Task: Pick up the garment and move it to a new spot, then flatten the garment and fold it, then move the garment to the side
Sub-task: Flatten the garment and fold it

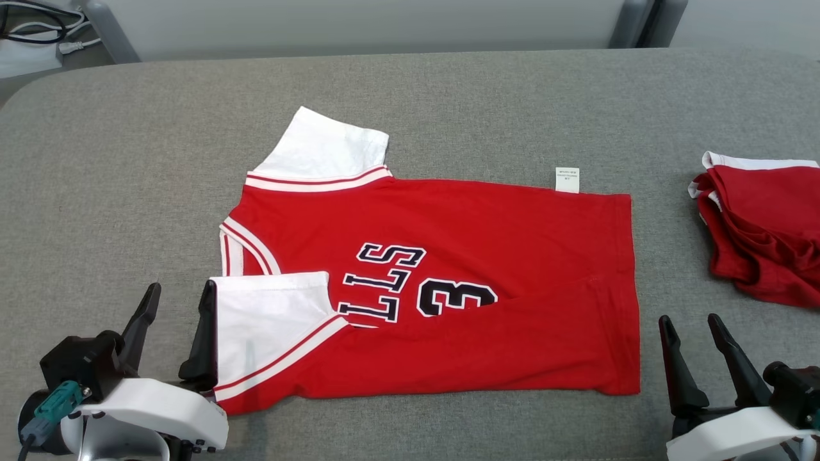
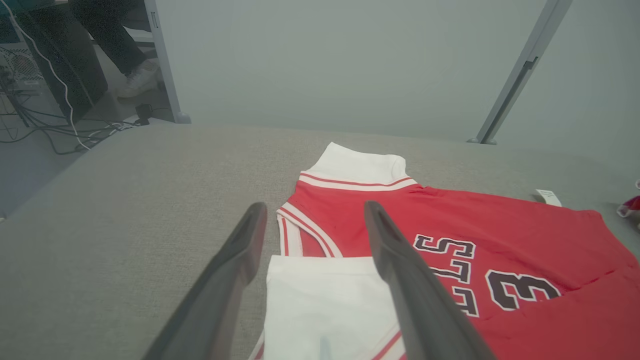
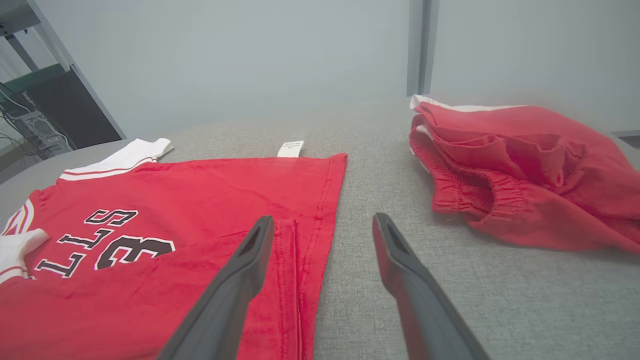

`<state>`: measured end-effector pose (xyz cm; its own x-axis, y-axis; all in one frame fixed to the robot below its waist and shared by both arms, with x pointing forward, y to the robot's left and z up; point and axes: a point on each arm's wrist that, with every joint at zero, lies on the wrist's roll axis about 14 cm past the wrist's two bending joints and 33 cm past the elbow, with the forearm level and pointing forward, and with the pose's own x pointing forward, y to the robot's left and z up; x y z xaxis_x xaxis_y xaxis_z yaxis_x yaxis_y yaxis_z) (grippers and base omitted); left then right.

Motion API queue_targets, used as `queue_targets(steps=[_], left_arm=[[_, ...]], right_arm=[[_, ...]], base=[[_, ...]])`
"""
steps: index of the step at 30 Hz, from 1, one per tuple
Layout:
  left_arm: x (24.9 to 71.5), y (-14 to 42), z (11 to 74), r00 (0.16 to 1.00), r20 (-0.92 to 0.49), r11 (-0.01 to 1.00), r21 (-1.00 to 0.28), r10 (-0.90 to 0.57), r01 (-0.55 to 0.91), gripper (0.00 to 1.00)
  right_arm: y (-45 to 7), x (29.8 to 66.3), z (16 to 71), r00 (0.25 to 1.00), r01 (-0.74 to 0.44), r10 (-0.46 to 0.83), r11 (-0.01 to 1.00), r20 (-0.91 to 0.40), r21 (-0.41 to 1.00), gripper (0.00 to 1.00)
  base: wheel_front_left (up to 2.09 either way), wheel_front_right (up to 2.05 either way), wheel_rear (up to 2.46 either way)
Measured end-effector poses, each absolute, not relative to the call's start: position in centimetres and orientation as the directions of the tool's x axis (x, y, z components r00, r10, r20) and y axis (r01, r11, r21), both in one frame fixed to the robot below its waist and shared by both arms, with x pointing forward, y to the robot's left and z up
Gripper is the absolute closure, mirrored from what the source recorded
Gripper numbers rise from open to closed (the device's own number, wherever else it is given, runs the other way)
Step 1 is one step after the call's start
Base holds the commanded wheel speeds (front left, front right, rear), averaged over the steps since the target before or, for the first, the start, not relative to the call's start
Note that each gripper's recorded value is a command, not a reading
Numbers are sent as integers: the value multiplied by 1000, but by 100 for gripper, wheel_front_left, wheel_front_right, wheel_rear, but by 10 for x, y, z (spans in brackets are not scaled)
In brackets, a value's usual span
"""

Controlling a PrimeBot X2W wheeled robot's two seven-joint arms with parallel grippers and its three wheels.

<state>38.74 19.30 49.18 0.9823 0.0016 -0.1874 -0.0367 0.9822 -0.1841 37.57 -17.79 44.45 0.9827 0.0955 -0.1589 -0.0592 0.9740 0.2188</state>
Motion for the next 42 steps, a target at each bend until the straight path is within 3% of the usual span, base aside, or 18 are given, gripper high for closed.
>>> queue_targets(steps=[11, 25, 42], left_arm=[[416, 168, 492, 977, -189, 979, -194, -96, 58, 0], [547, 133, 456, 900, -294, 937, -240, -321, 255, 0], [639, 111, 378, 765, -498, 912, -250, -409, 325, 0]], right_arm=[[-172, 391, 441, 981, -65, 104, 971, -163, 232, 0], [-170, 481, 427, 950, -188, 214, 973, -227, 132, 0], [-171, 519, 384, 901, -215, 260, 963, -348, 163, 0]], base=[[0, 0, 0], [0, 0, 0], [0, 0, 0]])
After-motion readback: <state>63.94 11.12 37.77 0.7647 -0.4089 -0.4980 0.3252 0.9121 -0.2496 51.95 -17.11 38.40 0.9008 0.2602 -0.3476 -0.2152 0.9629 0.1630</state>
